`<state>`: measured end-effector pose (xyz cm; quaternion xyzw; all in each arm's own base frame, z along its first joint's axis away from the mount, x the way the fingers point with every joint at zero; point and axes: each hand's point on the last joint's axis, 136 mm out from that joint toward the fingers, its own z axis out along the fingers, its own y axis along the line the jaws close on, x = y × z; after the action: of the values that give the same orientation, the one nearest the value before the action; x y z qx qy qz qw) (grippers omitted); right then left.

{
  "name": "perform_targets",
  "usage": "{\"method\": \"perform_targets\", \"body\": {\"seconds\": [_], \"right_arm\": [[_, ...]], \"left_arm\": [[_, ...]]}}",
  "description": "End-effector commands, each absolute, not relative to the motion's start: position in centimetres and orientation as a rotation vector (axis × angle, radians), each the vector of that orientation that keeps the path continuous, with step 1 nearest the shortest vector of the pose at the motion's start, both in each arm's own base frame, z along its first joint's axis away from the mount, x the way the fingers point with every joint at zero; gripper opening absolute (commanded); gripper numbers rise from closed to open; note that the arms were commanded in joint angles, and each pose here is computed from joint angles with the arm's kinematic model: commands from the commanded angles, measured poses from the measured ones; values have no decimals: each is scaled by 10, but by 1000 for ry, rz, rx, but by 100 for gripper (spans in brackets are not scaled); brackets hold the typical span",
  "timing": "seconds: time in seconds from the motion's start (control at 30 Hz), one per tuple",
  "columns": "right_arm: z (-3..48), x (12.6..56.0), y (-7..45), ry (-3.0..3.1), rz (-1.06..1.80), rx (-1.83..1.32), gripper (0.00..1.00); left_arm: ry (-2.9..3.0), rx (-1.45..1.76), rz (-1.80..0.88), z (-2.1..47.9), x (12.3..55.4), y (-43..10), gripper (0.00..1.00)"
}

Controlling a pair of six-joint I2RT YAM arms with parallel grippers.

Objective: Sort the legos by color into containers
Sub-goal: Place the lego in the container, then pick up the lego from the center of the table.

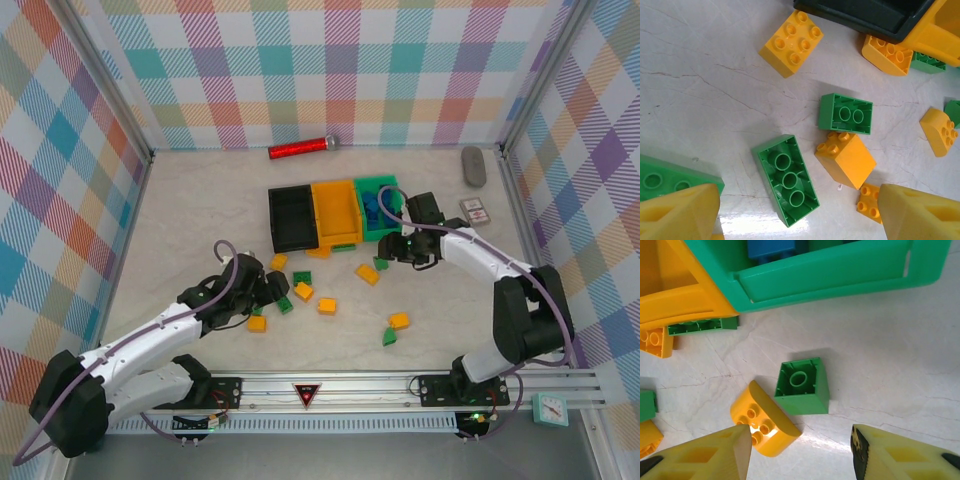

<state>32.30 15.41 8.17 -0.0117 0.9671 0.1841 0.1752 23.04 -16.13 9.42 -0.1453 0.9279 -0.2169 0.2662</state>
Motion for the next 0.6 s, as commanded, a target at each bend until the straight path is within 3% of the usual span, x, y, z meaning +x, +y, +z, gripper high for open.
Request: {"method": "perform_targets", "body": {"seconds": [0.0, 0.57], "right_arm": [[74, 331, 164, 2738, 541, -41, 55], [36, 344, 169, 2825, 402, -94, 51]], "left_arm": [[2506, -386, -598, 94, 227, -165, 82], [2502, -393, -582, 96, 221, -160, 82]]}}
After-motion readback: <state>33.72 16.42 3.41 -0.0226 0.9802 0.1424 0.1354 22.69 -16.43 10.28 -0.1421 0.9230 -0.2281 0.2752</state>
